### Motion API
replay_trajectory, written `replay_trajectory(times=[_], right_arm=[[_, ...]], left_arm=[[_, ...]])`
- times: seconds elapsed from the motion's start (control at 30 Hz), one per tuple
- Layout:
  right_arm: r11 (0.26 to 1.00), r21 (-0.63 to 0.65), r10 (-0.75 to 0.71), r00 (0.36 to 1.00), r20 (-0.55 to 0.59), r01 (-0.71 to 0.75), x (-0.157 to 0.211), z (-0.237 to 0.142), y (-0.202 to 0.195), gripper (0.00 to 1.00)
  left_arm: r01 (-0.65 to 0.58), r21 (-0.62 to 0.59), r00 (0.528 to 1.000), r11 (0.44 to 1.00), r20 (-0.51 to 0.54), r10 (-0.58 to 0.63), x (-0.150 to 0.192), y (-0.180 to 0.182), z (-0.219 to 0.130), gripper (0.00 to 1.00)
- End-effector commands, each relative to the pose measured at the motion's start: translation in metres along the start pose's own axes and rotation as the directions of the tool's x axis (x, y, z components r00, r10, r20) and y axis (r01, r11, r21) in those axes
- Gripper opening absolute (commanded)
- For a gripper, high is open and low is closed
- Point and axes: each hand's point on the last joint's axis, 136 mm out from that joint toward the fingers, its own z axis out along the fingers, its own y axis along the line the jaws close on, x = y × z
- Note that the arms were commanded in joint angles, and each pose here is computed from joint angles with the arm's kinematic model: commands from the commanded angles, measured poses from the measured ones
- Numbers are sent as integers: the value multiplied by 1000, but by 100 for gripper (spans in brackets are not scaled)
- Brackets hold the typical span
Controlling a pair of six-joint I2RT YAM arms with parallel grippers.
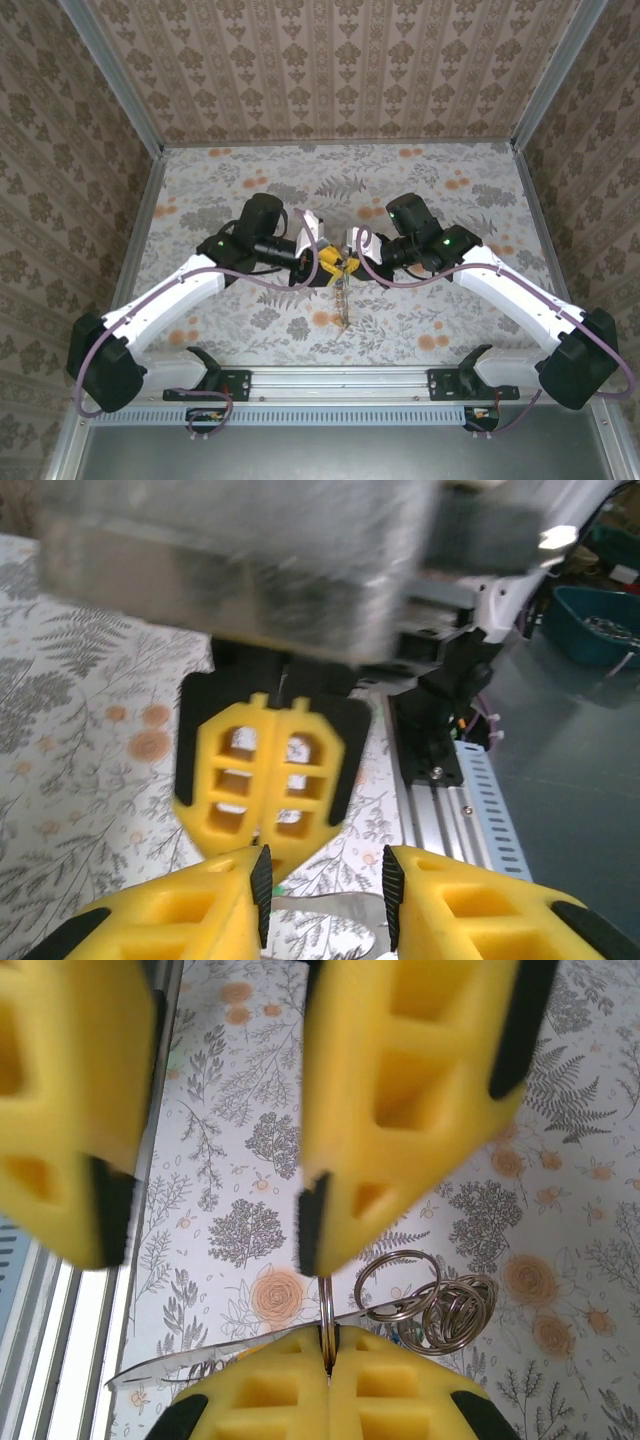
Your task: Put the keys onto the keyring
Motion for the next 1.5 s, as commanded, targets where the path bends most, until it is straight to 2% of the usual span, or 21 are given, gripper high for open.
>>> replay_trajectory(times=[0.0,0.3,0.63,0.87,1.03,1.3,1.37,1.47], right_arm=[[999,13,-44,997,66,43,-19,-9,0,0],[999,5,-54,993,103,54,-30,-13,3,0],[999,-2,-50,995,91,50,-29,-10,1,0],[998,-26,-48,995,87,50,-31,-9,4,0],[998,-30,-46,996,81,49,-29,-7,4,0],[998,-33,-52,995,83,55,-32,-5,5,0],[998,-30,-52,995,84,55,-32,-5,5,0],[998,-24,-53,995,90,55,-34,-6,5,0]], left_arm=[[-2,72,1000,997,-11,2,9,-16,1,40],[-12,-117,998,993,-70,4,15,18,7,40],[-95,-148,994,984,-66,86,0,15,-3,41],[-88,-159,992,983,-100,73,8,19,-2,41],[-103,-212,990,972,-117,80,9,28,-4,43],[-101,-201,989,974,-123,77,10,27,0,43],[-103,-189,990,977,-113,83,8,24,0,39],[-99,-159,991,982,-105,83,7,18,1,28]])
